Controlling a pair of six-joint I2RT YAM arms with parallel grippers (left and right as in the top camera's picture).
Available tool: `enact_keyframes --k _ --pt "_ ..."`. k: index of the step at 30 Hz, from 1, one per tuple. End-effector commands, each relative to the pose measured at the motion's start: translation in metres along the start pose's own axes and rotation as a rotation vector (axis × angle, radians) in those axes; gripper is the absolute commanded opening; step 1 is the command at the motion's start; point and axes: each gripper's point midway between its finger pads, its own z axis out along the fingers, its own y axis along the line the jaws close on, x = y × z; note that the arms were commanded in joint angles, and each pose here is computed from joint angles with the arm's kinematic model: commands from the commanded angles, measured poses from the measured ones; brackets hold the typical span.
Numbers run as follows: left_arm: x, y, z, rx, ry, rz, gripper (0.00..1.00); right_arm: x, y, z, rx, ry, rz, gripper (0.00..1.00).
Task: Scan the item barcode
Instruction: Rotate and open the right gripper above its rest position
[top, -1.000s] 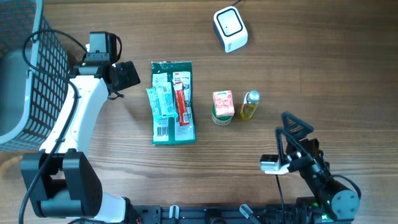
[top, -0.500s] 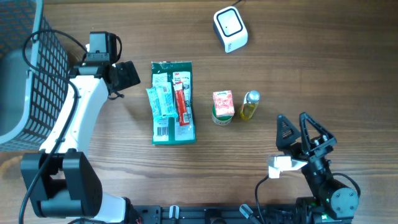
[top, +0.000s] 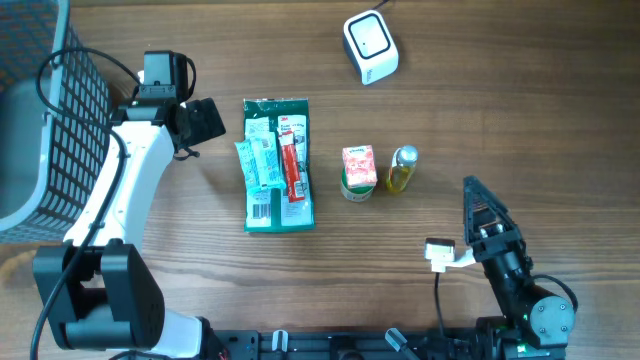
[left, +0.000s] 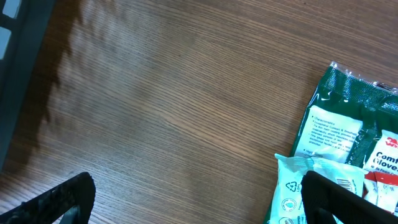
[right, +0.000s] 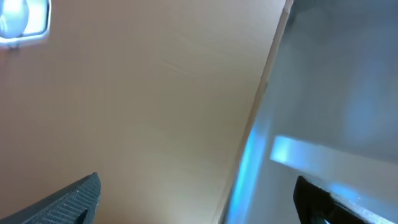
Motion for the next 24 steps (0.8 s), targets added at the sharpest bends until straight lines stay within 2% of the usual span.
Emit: enact_keyframes --k 1,2,4,9,15,18,21,24 --pt "0.002 0.003 0.004 -0.018 0.008 -0.001 1.00 0.014 0.007 -0.001 -0.009 0.091 0.636 1.00" --pt "0.002 0.003 0.004 -0.018 0.008 -0.001 1.00 0.020 0.011 -0.001 -0.002 0.136 0.822 1.00" --pt "0.002 0.003 0.004 -0.018 0.008 -0.001 1.00 0.024 0.017 -0.002 0.002 0.177 1.044 1.00" --pt "0.002 0.003 0.004 -0.018 0.008 -0.001 1.00 0.020 0.033 -0.004 -0.044 0.206 1.294 1.00" --pt "0.002 0.003 0.004 -0.018 0.008 -0.001 1.00 0.024 0.041 -0.006 -0.051 0.254 1.329 1.00" --pt "0.002 0.003 0.004 -0.018 0.008 -0.001 1.00 0.041 0.064 -0.015 -0.048 0.428 1.405 1.00" --pt "0.002 0.003 0.004 -0.018 0.008 -0.001 1.00 0.032 0.099 -0.027 -0.183 0.531 1.440 1.00" --pt "0.002 0.003 0.004 -0.018 0.008 -0.001 1.00 0.029 0.100 -0.025 -0.210 0.503 1.389 1.00"
